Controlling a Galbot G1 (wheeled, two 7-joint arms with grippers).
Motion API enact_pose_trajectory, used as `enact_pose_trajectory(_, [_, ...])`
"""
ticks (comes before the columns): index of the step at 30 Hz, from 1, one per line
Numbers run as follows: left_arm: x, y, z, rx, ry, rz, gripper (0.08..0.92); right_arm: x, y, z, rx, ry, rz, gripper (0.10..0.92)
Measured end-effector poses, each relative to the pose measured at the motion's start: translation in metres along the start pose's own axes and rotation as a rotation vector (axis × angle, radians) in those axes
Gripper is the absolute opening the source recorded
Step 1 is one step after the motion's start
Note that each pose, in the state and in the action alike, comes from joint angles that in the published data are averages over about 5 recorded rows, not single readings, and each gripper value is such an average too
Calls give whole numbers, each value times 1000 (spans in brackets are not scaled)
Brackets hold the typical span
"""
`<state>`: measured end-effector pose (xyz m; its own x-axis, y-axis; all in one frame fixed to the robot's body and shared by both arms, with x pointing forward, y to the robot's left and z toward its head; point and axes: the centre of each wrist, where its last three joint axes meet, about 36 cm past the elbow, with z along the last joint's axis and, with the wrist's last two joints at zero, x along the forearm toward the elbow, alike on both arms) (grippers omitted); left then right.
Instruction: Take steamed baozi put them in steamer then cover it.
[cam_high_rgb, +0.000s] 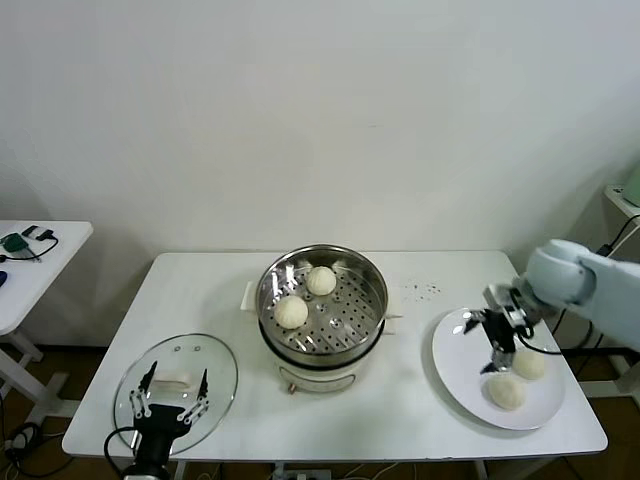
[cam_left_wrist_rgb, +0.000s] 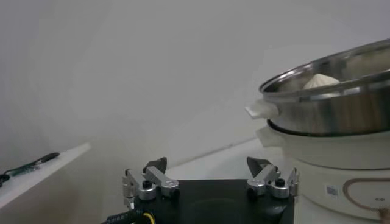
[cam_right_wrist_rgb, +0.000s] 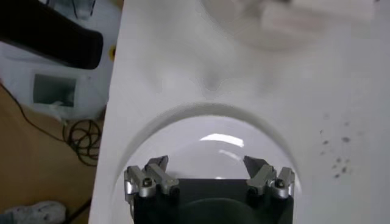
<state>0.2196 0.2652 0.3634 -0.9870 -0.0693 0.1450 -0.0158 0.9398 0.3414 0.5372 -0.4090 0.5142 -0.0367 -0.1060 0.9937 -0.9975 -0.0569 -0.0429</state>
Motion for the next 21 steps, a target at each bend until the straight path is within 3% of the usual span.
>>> enact_pose_trajectory(21, [-2, 0, 10, -4, 24, -10, 823, -52, 11, 34, -25, 102, -33, 823])
